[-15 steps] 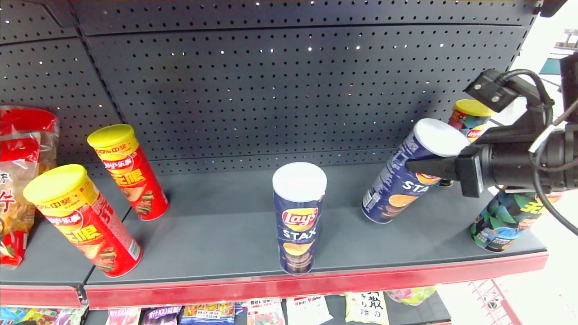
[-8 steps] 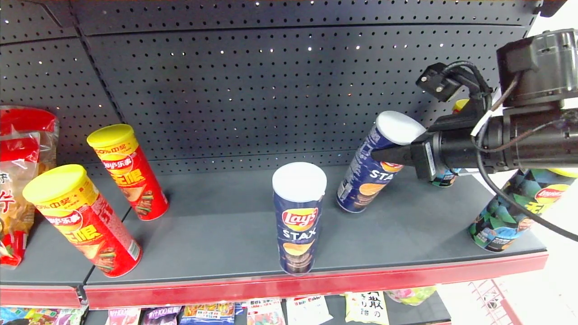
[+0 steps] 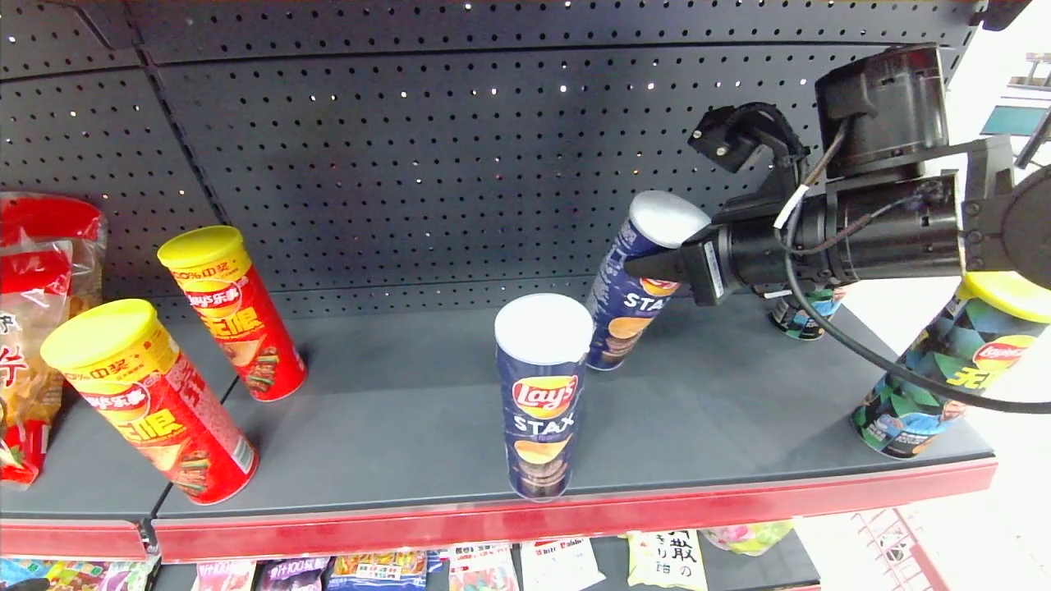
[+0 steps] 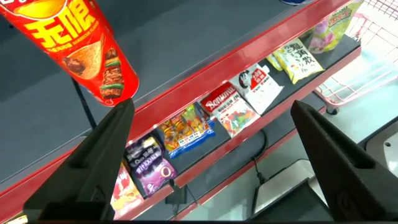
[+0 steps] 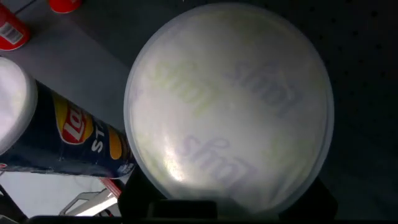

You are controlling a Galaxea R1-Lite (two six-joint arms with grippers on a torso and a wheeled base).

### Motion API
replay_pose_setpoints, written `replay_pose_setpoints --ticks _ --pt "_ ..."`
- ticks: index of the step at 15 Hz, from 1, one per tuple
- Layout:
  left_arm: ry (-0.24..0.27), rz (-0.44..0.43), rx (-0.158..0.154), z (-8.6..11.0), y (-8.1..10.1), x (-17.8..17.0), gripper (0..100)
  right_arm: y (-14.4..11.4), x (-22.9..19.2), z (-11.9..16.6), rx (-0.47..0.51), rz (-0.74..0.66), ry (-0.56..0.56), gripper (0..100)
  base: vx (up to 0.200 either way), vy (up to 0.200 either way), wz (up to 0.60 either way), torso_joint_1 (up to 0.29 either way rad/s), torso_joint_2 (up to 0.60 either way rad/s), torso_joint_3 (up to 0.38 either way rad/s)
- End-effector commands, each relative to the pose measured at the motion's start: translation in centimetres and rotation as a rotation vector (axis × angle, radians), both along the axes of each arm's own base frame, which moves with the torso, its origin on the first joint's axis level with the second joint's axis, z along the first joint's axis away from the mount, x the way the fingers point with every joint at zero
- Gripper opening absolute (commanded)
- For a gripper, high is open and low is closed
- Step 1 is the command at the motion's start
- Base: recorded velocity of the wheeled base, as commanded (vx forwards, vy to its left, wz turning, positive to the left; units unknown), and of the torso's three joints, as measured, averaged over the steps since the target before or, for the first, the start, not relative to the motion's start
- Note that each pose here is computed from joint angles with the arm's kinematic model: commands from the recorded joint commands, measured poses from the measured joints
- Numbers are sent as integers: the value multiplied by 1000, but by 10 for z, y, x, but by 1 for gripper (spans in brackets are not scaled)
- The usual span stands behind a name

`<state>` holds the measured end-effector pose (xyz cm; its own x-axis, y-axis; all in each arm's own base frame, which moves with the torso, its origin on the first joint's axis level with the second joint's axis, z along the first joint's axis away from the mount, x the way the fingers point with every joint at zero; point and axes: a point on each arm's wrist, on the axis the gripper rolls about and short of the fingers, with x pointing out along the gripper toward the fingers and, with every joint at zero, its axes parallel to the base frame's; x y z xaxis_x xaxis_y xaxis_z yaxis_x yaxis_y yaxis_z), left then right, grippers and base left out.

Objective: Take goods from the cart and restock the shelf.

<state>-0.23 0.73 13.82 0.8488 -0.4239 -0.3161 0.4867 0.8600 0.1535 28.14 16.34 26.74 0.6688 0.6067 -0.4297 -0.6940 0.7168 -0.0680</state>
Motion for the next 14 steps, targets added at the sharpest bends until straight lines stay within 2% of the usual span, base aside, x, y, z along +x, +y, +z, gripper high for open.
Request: replay_pose_setpoints --ticks 1,14 --pt "3 1 3 0 0 1 100 11 8 -5 -5 17 9 0 0 0 0 0 0 0" --pt "12 5 9 -4 0 1 100 37 16 -18 -21 68 34 0 0 0 0 0 0 0"
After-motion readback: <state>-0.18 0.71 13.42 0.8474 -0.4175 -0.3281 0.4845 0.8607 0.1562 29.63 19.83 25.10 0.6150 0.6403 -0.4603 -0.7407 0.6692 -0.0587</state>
